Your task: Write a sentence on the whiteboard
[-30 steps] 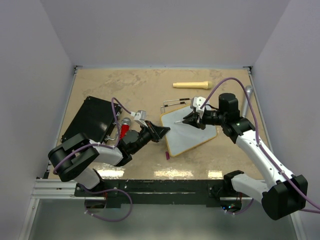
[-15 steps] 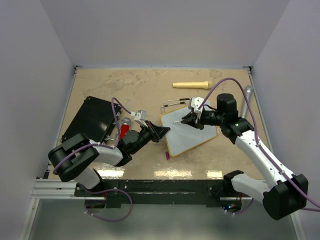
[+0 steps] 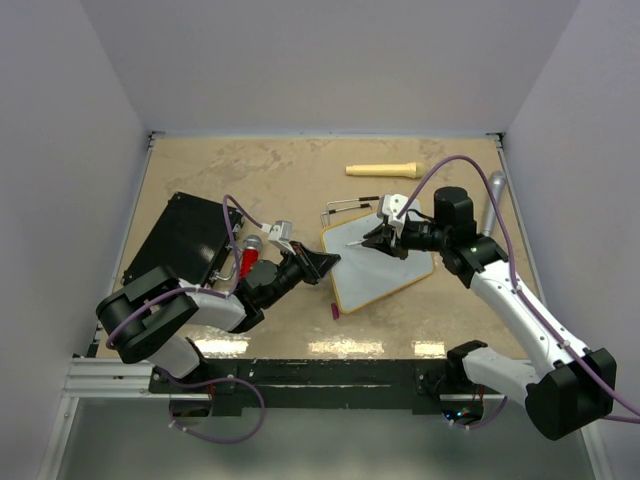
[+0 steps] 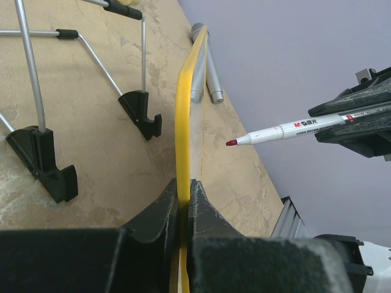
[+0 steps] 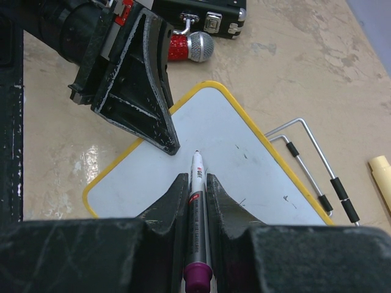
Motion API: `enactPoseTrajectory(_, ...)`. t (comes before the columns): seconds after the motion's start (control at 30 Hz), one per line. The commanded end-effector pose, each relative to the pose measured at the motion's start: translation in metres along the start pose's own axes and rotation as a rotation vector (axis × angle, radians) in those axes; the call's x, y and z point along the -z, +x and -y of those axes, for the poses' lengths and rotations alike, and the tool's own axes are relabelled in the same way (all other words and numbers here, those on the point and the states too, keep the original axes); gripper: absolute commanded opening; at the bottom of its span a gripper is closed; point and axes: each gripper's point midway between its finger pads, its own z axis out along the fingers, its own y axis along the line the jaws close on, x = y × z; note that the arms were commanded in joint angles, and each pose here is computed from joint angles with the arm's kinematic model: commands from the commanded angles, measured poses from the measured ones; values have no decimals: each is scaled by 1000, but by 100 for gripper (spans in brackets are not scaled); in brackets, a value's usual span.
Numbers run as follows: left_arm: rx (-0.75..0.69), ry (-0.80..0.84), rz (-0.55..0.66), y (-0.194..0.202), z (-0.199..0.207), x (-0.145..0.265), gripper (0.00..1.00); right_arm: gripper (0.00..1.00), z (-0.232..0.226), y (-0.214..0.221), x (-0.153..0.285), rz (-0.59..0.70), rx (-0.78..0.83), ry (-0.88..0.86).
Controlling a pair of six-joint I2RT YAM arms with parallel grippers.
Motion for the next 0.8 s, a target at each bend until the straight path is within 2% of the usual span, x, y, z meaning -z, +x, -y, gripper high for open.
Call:
enactPoseTrajectory(0.0,-42,40,27,-6,10,0,0,0,-4,-12,0,46,26,-20)
enactPoseTrajectory(0.77,-25,42,32,-5,10,0,0,0,-7,-11,-3,61,6,-36)
